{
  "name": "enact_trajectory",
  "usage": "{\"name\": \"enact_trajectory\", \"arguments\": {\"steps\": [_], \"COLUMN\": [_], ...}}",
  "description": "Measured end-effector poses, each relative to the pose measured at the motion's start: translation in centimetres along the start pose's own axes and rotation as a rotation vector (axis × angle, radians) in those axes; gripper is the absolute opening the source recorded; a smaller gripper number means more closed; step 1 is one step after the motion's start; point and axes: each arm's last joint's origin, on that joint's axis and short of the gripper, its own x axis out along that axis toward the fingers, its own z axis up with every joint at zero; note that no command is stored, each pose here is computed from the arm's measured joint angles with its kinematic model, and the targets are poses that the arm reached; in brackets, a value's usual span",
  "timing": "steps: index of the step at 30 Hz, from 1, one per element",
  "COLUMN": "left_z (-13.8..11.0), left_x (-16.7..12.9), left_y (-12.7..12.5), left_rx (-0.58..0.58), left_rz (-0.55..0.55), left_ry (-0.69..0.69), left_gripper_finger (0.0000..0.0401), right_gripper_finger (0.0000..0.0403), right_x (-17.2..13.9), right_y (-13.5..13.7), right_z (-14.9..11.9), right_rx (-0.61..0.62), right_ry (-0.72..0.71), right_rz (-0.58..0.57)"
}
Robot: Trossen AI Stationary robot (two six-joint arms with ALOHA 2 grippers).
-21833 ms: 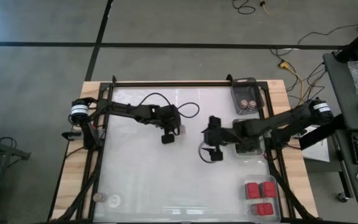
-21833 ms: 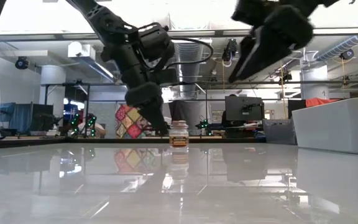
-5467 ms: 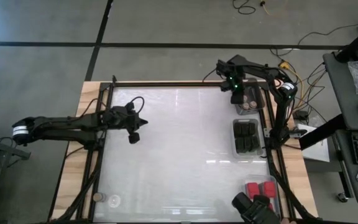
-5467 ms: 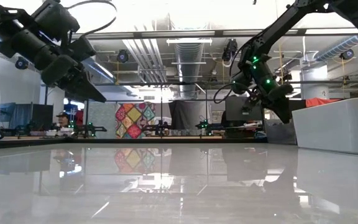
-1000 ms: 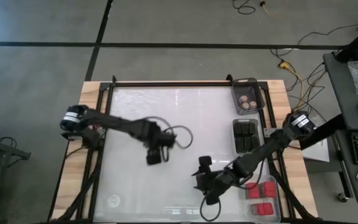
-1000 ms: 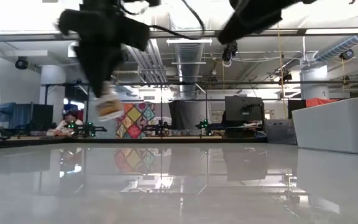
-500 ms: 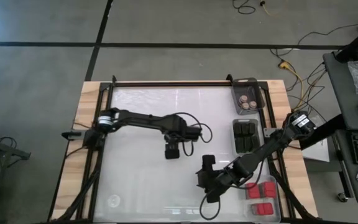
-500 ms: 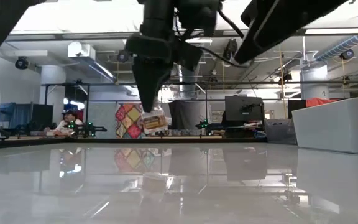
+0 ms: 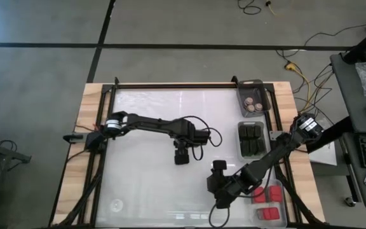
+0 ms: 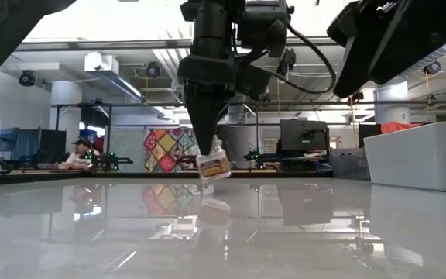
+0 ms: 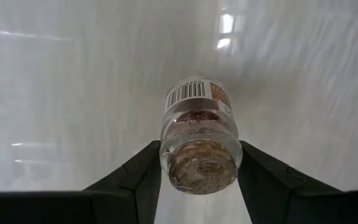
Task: Sort spices by type
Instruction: Put the brown seasoning bottle into the black bin
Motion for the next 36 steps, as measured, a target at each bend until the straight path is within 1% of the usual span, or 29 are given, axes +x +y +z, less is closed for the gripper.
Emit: {"name": "enact_trajectory", "arguments": {"steps": [3,6,13,17,20,22,24,26,29,32,36], "left_z": [-0.2,-0.2,0.1,0.2,-0.1,-0.5,-1.3,-2.2,-4.6,-7.7,-11.9], "left_x": [0.4,0.4,0.3,0.3,-0.1,-1.1,-2.4,-4.1,-6.4,-7.6,-6.8], "left_y": [0.0,0.0,-0.1,-0.1,-0.1,0.0,-0.1,-0.3,-0.9,-1.1,-1.1], "left_rx": [-0.01,-0.019,-0.011,0.0,0.011,0.014,0.009,0.01,-0.001,-0.056,-0.123], "left_rz": [-0.01,-0.011,-0.013,-0.014,-0.014,-0.013,-0.007,0.006,0.029,0.046,0.036], "left_ry": [0.021,0.012,-0.018,-0.026,-0.025,-0.023,-0.022,-0.049,-0.115,-0.255,-0.49], "left_gripper_finger": [0.0165,0.017,0.021,0.0225,0.0232,0.0234,0.0235,0.0235,0.0235,0.0235,0.0235], "right_gripper_finger": [0.0219,0.0219,0.0219,0.0219,0.0219,0.0219,0.0219,0.0219,0.0223,0.0241,0.0286], "right_x": [0.0,0.0,0.0,0.0,0.0,0.1,0.4,0.6,0.9,1.1,1.1], "right_y": [0.0,0.0,-0.1,0.0,-0.1,-0.3,-0.9,-1.8,-3.3,-4.7,-6.8], "right_z": [0.0,0.0,0.1,0.1,0.1,0.2,0.5,1.0,2.2,3.2,4.9], "right_rx": [0.009,0.01,0.035,0.044,0.046,0.051,0.042,0.033,0.021,-0.038,-0.108], "right_ry": [0.0,-0.003,-0.016,-0.017,-0.018,-0.018,-0.017,-0.016,-0.015,-0.012,-0.038], "right_rz": [0.0,-0.005,-0.022,-0.022,-0.022,-0.026,-0.037,-0.052,-0.039,-0.026,-0.026]}}
